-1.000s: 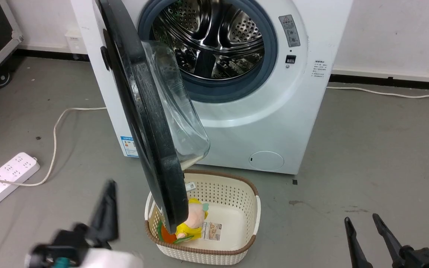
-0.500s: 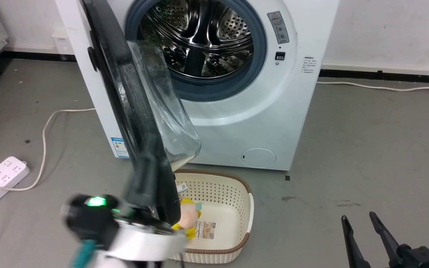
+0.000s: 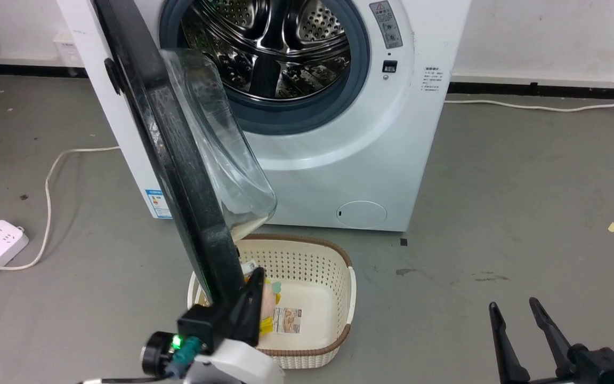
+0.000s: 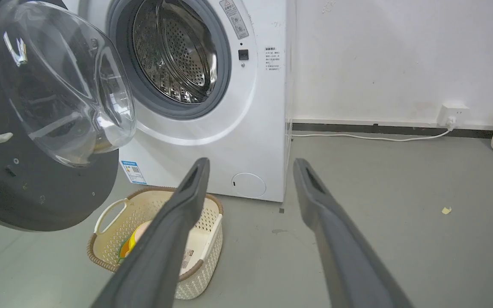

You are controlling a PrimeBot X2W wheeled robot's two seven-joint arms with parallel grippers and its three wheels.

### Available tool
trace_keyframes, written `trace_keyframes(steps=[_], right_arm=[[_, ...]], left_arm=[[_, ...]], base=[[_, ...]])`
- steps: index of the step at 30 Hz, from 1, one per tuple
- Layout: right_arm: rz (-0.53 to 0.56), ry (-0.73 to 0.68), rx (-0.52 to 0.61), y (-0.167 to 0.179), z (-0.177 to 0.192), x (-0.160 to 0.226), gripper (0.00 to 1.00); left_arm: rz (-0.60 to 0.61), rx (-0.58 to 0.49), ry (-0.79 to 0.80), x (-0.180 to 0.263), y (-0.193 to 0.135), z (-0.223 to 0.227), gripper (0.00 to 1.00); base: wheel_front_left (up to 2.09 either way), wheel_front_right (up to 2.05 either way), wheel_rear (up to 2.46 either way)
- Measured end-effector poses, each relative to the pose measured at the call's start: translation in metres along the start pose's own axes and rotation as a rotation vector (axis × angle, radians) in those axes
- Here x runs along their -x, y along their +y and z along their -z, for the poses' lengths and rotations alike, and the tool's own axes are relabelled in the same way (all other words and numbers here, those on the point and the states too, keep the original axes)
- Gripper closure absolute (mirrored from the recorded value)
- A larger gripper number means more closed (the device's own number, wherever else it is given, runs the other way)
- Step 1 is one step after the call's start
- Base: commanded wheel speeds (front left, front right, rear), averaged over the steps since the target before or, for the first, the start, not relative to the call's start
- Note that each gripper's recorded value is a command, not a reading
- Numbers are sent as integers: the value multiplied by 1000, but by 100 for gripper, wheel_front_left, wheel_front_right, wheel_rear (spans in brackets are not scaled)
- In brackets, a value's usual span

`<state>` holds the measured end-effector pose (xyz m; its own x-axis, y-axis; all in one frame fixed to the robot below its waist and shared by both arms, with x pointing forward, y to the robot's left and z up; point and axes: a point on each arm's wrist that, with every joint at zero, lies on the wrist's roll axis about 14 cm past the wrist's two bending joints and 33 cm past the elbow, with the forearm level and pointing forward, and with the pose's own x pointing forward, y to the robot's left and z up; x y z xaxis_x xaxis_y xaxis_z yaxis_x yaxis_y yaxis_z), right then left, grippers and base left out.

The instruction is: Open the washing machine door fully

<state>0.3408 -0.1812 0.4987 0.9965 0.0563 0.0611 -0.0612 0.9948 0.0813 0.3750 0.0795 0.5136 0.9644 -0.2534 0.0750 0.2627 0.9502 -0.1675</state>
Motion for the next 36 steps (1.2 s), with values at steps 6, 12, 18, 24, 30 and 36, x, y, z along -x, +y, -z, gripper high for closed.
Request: trace_keyframes(steps=[6, 12, 18, 24, 30, 36], right_arm=[[-21, 7, -10, 7, 3, -5, 0], [-93, 7, -24, 29, 3, -15, 0], [-204, 18, -32, 65, 7, -27, 0], [-316, 47, -47, 102, 18, -40, 0], [-388, 95, -49, 127, 36, -60, 0], [-432, 153, -37, 141, 58, -76, 0]], left_arm=[[-77, -6, -6, 1, 26, -1, 100], [-168, -9, -28, 18, 55, -8, 100], [-292, -31, -46, 46, 95, -16, 100], [-422, -53, -57, 68, 140, -25, 100], [-542, -89, -59, 74, 191, -36, 100], [-686, -134, -44, 87, 250, -47, 100]], base=[[0, 0, 0], [0, 0, 0], [0, 0, 0], [0, 0, 0], [0, 0, 0], [0, 0, 0]])
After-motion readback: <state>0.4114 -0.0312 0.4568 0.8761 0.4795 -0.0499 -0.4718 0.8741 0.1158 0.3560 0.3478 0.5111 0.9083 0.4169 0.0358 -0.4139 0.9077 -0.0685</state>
